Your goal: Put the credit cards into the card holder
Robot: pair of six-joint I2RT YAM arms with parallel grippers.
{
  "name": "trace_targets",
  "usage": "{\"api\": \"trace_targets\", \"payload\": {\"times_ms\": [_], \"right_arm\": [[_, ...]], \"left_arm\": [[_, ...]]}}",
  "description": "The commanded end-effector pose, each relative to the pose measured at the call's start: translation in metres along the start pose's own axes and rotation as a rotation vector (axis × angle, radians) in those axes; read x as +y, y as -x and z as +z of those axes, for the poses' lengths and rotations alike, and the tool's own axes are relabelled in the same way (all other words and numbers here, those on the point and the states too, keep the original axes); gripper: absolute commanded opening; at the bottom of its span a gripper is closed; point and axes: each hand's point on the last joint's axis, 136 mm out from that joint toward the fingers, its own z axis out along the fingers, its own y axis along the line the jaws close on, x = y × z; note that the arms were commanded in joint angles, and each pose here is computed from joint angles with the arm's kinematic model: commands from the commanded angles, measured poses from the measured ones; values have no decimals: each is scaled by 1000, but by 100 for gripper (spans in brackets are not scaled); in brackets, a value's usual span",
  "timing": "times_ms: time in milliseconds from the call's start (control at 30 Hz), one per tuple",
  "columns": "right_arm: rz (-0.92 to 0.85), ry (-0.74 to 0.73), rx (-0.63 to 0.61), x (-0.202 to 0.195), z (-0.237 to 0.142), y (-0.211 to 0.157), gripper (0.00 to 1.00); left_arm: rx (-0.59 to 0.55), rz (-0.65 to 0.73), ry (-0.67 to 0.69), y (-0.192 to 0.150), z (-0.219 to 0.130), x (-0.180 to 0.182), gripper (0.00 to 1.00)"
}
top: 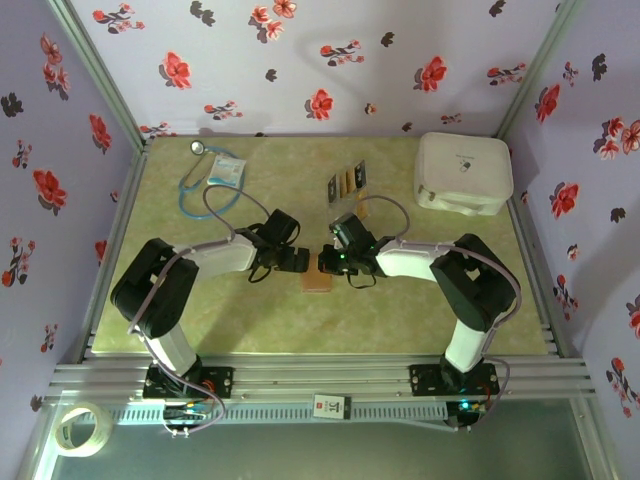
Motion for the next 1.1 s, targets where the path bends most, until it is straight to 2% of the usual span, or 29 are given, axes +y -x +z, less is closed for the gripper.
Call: {"api": "trace_targets", "payload": {"times_ms": [0, 167, 633, 1067], "right_arm": [[13, -33, 38, -10, 5, -13, 0], [-4, -20, 32, -2, 1, -8, 0], [-37, 22, 2, 22, -15, 8, 0], [-46, 4, 44, 17, -1, -8, 0]], "left_arm": [[15, 0, -9, -3, 1, 0, 100], [41, 21, -29, -15, 9, -4, 100], [81, 14, 24, -34, 22, 7, 100], [78, 17, 24, -33, 21, 6, 100]]}}
